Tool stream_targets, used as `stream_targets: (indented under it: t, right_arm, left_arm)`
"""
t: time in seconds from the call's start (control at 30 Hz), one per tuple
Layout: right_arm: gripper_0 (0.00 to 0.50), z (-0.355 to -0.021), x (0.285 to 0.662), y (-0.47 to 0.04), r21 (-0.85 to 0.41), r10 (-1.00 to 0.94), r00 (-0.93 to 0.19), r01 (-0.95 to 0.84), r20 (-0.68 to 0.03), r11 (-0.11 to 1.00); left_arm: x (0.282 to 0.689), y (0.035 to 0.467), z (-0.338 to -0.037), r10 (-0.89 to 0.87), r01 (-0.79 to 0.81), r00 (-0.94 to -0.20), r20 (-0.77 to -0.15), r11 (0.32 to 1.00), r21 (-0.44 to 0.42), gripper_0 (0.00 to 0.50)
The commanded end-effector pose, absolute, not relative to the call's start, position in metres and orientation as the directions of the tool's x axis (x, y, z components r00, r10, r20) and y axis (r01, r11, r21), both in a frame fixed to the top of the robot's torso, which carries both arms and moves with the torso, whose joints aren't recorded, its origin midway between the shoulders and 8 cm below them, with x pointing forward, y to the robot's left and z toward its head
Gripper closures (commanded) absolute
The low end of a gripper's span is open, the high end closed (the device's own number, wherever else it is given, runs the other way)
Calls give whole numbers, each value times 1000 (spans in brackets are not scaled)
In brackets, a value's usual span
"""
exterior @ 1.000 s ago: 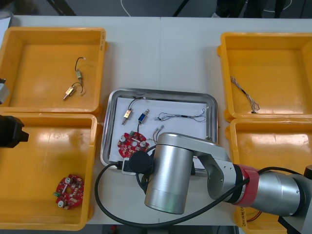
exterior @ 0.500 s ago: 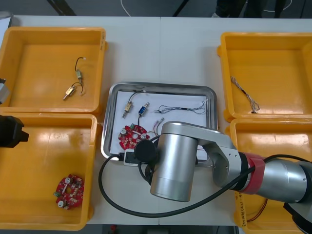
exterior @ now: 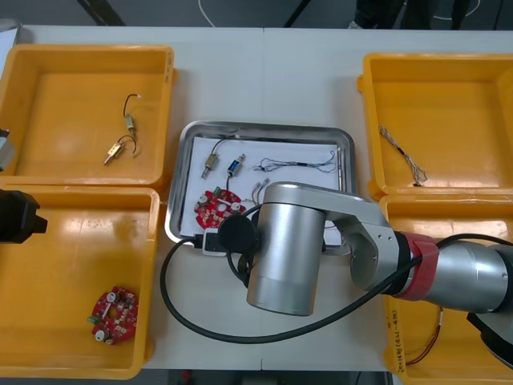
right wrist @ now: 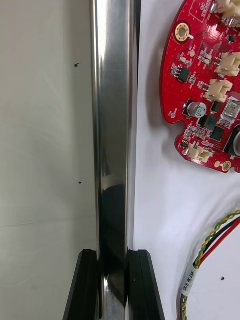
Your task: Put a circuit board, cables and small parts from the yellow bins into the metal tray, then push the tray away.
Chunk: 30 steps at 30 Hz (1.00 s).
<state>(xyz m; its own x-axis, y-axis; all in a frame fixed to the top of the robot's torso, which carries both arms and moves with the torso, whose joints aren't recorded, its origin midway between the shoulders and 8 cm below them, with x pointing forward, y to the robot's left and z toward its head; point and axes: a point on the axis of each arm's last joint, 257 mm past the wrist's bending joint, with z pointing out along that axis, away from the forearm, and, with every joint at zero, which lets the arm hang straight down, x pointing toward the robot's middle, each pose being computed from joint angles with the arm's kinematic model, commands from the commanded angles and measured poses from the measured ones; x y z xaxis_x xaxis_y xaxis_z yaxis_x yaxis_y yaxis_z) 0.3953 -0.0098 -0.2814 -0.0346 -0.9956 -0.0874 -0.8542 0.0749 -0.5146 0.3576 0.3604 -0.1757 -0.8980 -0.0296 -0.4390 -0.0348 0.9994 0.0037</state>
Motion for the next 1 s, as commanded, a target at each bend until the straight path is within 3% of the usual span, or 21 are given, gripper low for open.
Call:
stream_targets:
  t: [0.03, 1.0]
  right_arm:
    - [500, -260, 407, -4, -572, -997, 48, -821, -58, -7]
    - [500, -227, 482, -16, -678, -999, 38, -734, 17, -39]
  left_arm:
    - [352, 374, -164, 21, -9, -891, -453, 998, 63, 0]
    - [352, 374, -164, 21, -9, -891, -453, 998, 63, 0]
